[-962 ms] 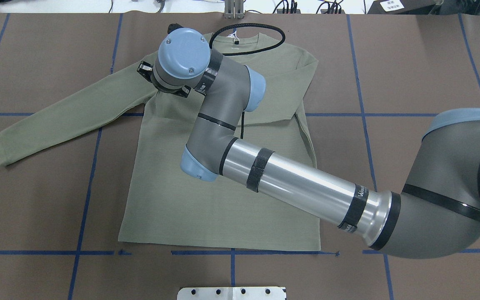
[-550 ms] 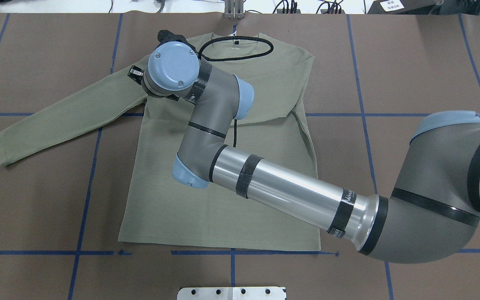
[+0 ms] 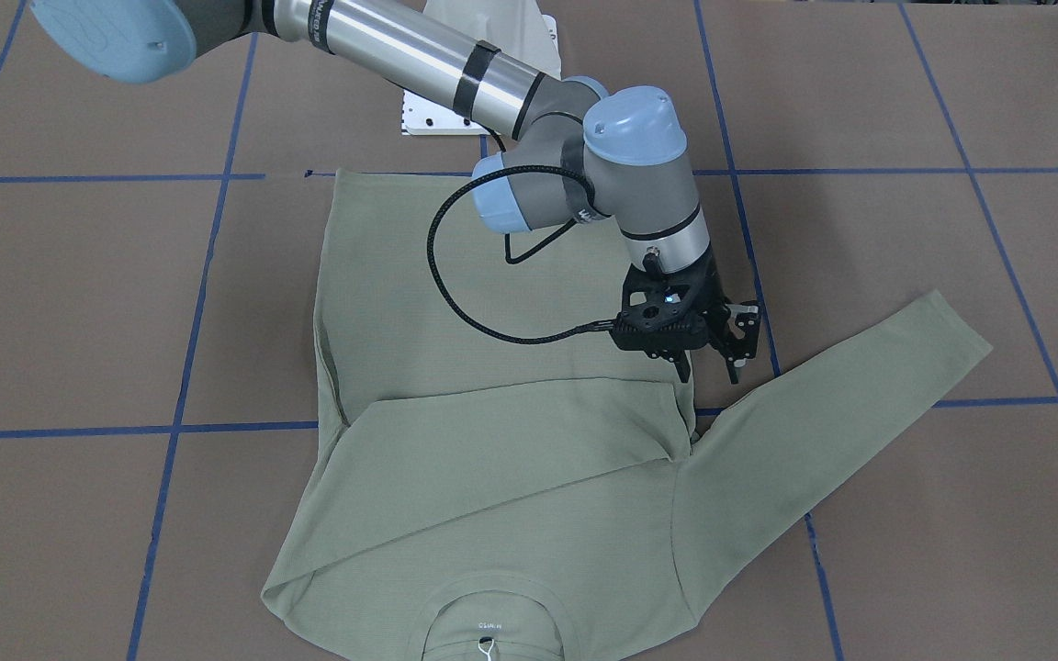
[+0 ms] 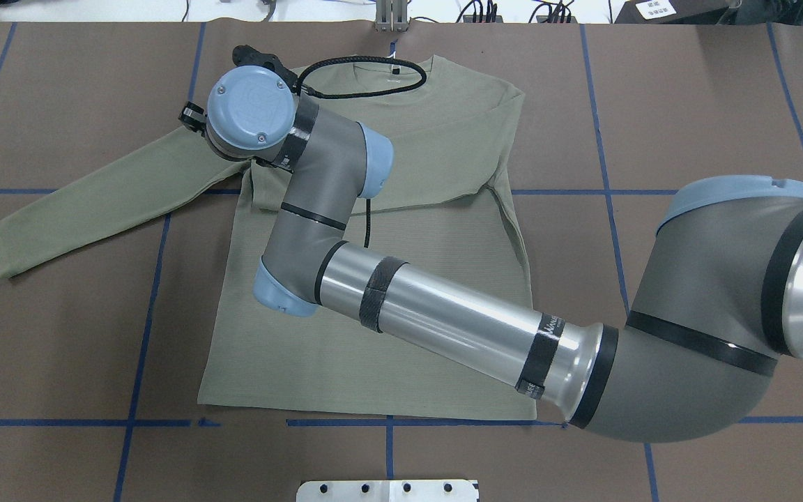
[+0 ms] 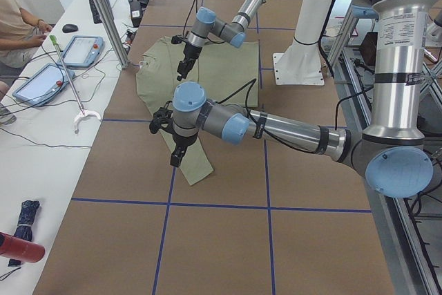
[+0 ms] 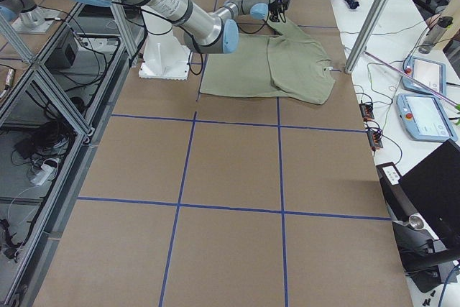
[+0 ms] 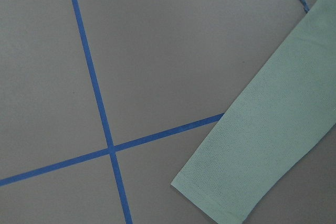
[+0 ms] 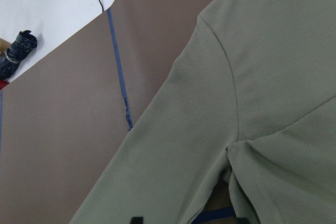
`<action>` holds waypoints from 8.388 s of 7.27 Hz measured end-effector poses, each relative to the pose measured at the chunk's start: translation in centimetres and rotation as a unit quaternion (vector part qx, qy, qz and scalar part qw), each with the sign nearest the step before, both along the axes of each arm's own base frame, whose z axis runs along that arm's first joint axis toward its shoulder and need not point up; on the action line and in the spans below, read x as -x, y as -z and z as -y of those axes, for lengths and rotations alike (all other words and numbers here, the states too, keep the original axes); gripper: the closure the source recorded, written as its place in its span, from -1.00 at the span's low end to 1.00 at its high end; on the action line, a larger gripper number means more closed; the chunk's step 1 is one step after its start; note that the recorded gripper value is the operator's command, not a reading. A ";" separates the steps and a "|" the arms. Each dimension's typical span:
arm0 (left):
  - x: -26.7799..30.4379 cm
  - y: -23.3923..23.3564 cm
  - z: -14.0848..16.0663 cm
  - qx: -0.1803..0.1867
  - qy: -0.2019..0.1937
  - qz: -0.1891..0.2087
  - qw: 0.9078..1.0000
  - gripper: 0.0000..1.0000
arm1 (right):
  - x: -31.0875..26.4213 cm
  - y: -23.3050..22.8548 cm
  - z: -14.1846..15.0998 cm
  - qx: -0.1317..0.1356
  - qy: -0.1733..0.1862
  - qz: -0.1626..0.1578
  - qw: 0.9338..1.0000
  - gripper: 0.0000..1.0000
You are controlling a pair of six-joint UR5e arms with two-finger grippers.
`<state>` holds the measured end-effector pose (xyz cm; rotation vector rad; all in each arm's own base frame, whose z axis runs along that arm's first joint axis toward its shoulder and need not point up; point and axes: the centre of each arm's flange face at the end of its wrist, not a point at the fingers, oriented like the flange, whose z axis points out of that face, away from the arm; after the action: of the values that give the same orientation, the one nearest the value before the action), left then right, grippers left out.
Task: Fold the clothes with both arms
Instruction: 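Release the sleeve and lift the right gripper away, then grasp the other sleeve cuff with the left gripper while the right gripper withdraws, then fold the sleeve with the left gripper across the shirt toward the collar, then release the sleeve and move both grippers toward the shirt hem, then lower both grippers and grasp the hem corners nearest the robot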
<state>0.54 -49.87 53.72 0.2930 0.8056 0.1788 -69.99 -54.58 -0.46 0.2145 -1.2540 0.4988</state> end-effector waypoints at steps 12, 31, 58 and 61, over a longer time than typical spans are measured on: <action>-14.9 -16.5 3.7 0.133 -0.020 -0.072 0.988 -0.37 | -27.9 -20.1 -2.3 0.007 0.098 -0.006 0.995 -0.98; -28.2 25.3 9.0 0.209 0.017 -0.279 0.937 1.00 | -39.8 -30.3 0.0 -0.014 0.100 -0.054 0.993 -0.98; -39.3 25.4 -8.2 0.108 0.071 -0.254 0.958 -0.78 | -19.9 -35.5 -38.8 0.125 -0.049 -0.145 0.980 -0.24; -39.1 25.6 -8.2 0.108 0.074 -0.257 0.958 -0.78 | -19.5 -36.4 -38.8 0.125 -0.050 -0.155 0.979 0.99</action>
<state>39.59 -41.72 28.10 0.1913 1.3033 -0.1347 -50.53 -15.77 35.96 0.1360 -0.8689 0.6774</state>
